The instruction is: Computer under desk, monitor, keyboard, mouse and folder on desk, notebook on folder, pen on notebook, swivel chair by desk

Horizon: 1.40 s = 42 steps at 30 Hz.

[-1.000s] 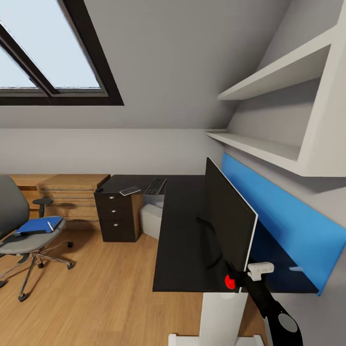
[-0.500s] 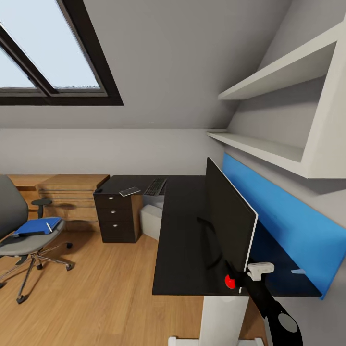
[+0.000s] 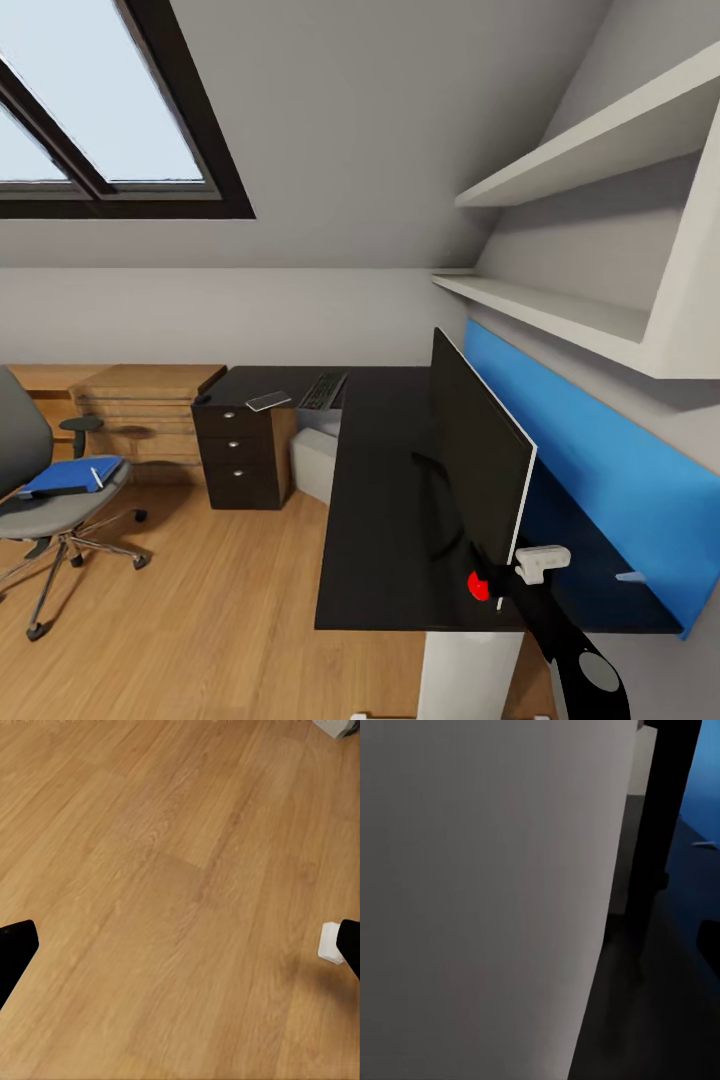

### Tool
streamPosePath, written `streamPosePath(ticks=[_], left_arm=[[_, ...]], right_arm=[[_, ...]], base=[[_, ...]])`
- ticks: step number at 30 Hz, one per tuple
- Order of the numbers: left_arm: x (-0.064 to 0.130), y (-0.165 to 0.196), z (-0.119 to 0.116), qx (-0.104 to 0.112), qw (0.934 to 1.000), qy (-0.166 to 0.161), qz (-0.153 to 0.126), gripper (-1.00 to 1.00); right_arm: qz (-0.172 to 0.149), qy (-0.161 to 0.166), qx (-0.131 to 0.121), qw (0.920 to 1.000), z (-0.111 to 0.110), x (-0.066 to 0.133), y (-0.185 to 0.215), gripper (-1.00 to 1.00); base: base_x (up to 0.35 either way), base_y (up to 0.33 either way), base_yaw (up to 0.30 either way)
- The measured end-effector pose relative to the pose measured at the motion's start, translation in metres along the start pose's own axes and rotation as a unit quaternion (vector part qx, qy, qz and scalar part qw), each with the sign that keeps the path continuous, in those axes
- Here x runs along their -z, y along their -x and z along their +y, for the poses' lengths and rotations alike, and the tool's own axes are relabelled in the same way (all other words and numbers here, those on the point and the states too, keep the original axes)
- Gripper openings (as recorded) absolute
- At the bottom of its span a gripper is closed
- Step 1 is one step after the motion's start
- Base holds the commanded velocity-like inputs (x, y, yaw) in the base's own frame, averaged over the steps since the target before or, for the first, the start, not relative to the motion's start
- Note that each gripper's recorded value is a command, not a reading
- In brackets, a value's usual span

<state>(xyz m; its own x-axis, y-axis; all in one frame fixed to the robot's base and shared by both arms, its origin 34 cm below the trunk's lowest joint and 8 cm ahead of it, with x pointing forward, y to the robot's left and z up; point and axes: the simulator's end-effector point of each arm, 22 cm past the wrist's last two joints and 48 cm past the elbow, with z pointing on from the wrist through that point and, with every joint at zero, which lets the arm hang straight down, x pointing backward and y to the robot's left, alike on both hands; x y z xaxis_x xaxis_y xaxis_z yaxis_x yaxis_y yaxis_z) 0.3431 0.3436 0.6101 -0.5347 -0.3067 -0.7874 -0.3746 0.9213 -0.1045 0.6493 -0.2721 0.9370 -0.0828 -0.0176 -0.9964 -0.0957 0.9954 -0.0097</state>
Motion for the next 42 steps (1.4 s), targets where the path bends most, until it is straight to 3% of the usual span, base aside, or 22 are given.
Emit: streamPosePath(ticks=[42], left_arm=[[-0.0001,0.0003,-0.0002,0.0,1.0,0.0,-0.001,1.0]], right_arm=[[0.0,-0.001,0.001,1.0,-0.001,0.0001,-0.0003,1.0]], base=[[0.093,0.0,0.0]])
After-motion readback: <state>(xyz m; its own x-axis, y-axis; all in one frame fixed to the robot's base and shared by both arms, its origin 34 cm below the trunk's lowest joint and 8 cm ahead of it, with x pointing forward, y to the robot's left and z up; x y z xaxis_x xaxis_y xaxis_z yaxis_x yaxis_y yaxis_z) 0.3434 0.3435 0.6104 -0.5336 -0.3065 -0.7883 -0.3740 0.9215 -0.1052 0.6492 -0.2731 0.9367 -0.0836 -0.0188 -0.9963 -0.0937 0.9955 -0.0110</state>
